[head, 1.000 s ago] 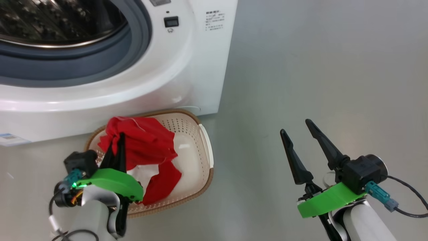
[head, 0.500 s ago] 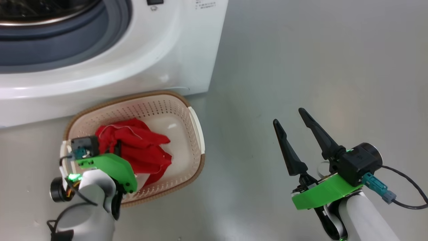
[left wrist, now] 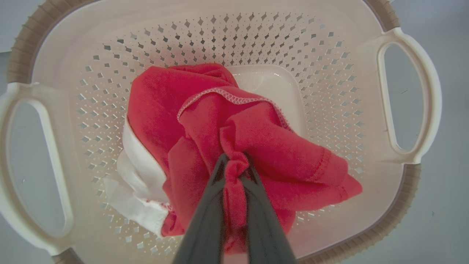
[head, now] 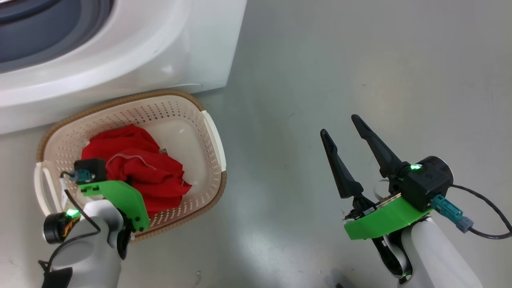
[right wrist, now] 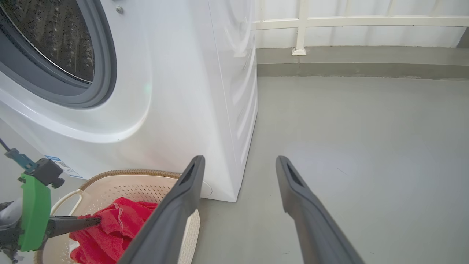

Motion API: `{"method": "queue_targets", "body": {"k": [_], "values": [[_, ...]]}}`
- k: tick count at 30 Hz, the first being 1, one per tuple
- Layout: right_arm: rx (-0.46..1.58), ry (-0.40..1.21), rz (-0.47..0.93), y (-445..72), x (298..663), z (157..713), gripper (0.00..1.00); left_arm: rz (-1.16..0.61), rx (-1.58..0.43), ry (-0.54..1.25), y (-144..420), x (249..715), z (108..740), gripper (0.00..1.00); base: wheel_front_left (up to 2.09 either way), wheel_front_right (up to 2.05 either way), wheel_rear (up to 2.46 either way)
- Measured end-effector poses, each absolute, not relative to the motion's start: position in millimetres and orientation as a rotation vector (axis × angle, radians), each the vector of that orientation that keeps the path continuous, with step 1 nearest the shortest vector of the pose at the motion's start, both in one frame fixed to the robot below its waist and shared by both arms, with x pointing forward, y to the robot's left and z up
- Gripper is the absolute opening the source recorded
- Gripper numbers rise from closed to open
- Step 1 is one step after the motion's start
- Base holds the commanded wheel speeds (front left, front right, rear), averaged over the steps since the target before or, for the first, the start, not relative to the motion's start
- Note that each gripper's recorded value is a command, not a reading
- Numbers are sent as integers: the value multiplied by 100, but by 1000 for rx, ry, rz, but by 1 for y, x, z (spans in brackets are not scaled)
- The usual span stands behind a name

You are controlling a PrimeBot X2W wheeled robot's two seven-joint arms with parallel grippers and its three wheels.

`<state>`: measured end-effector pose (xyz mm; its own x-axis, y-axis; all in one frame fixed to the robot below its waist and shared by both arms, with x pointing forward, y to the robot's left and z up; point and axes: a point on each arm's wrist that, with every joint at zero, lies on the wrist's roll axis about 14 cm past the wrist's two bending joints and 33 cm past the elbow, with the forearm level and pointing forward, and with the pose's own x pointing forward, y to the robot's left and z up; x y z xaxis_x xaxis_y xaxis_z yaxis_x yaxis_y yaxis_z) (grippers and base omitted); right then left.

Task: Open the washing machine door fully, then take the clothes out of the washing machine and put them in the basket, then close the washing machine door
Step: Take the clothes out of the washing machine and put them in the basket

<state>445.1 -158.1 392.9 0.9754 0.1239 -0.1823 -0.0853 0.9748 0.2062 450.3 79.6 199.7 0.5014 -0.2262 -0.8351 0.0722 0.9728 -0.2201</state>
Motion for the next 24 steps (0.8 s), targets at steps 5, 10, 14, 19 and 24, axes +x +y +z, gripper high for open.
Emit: {"method": "queue_targets", "body": {"k": [5,10,14,19,24], "values": [[197,210,99,-160,444,387,100,-195,-158,1037,76,453,196,100,0,0,0],[199,206,107,-158,447,388,100,-201,-162,1013,77,455,200,100,0,0,0],[198,185,113,-157,450,396,100,-193,-172,930,79,465,213,100,0,0,0],[198,164,110,-158,450,404,100,-195,-186,839,80,474,230,100,0,0,0],[199,134,111,-158,449,417,100,-199,-199,754,82,477,252,100,0,0,0]]}}
